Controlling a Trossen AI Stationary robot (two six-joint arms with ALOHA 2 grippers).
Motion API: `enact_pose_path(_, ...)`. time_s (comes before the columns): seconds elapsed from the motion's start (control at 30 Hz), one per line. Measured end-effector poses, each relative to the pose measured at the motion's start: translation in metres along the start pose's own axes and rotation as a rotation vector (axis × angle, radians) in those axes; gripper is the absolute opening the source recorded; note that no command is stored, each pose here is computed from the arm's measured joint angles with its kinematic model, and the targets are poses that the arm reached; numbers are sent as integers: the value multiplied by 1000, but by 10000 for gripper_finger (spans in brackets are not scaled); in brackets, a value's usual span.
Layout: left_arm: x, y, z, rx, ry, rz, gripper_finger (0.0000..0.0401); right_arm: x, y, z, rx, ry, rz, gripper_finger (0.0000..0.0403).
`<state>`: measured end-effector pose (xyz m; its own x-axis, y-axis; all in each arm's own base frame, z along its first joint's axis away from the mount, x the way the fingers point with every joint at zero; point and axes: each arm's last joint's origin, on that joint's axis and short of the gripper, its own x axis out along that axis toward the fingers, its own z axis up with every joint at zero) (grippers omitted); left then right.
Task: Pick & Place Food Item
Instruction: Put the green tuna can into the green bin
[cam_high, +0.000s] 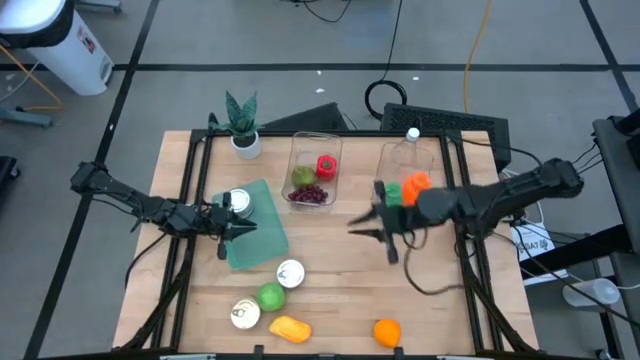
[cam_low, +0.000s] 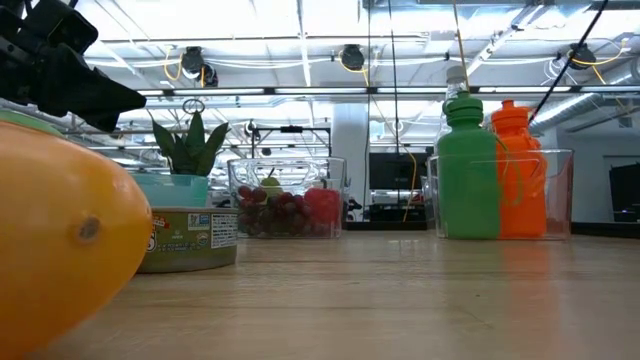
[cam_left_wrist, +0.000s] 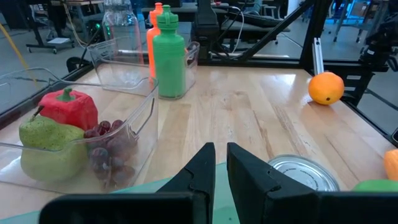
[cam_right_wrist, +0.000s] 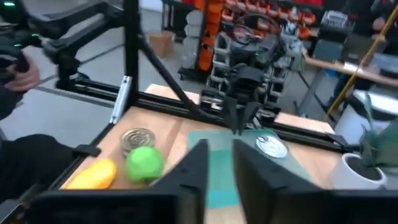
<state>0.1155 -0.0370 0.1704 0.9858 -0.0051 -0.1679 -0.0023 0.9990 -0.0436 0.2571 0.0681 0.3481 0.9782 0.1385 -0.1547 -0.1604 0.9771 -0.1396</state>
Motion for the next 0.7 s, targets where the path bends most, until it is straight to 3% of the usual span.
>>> enact_pose_path(0.1,0,0,0,0,-1,0,49,-1,18,-27,-38,-40,52,9)
enact_pose_path(0.3,0,0,2,-4,-22,0,49,15,34,-76,-47,-227,52,17)
enact_pose_path(0.47,0,-1,8,-27,-77,-6,49,43,34,-105,-153,-150,25,2)
enact_pose_path(0.6,1,-4,10,-52,-90,-99,49,61,28,-112,-91,-91,22,3)
enact_pose_path(0.7,5,-7,10,-46,-89,-116,49,75,25,-113,-34,-38,101,1)
